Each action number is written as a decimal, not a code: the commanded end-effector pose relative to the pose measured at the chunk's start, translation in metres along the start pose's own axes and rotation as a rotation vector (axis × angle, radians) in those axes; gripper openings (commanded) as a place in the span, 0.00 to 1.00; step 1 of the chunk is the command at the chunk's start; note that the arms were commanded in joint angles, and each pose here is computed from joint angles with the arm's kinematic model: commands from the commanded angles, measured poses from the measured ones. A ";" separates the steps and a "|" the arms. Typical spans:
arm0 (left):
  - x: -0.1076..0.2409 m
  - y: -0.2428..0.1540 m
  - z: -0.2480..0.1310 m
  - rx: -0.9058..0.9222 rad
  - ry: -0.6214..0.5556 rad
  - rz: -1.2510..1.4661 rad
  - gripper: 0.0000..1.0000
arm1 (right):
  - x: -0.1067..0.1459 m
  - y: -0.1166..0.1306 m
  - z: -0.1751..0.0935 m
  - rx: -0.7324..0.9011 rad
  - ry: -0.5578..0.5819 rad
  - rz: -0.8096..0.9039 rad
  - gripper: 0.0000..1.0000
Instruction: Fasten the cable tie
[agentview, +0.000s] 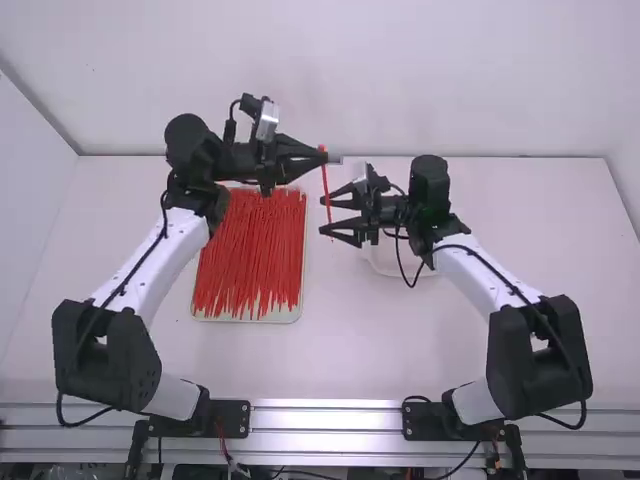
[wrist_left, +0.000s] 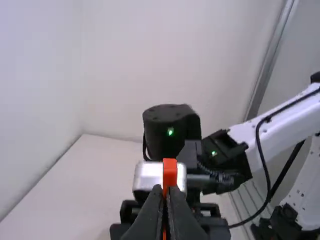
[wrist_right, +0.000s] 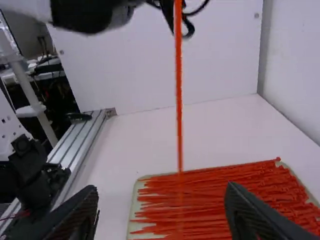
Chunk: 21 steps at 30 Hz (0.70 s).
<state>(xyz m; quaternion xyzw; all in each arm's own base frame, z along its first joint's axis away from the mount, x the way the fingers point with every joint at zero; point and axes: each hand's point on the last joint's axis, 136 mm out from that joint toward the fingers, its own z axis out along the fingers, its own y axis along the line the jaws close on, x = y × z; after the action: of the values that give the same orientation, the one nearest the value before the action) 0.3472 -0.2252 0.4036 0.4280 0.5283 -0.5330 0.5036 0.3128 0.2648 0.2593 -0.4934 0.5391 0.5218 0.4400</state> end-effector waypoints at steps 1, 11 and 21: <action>-0.024 -0.001 0.002 -0.016 -0.016 0.015 0.02 | -0.002 0.000 0.000 -0.010 0.002 -0.058 0.68; -0.049 0.000 0.003 -0.054 -0.019 -0.018 0.02 | 0.007 0.002 0.000 -0.017 0.020 -0.042 0.63; -0.048 0.001 0.003 -0.056 -0.017 -0.025 0.02 | 0.008 0.002 0.000 -0.018 0.021 -0.041 0.00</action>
<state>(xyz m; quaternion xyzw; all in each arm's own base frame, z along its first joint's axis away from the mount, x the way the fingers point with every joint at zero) 0.3577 -0.2239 0.4408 0.3905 0.5569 -0.5349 0.5012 0.3086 0.2635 0.2467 -0.5079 0.5380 0.5118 0.4366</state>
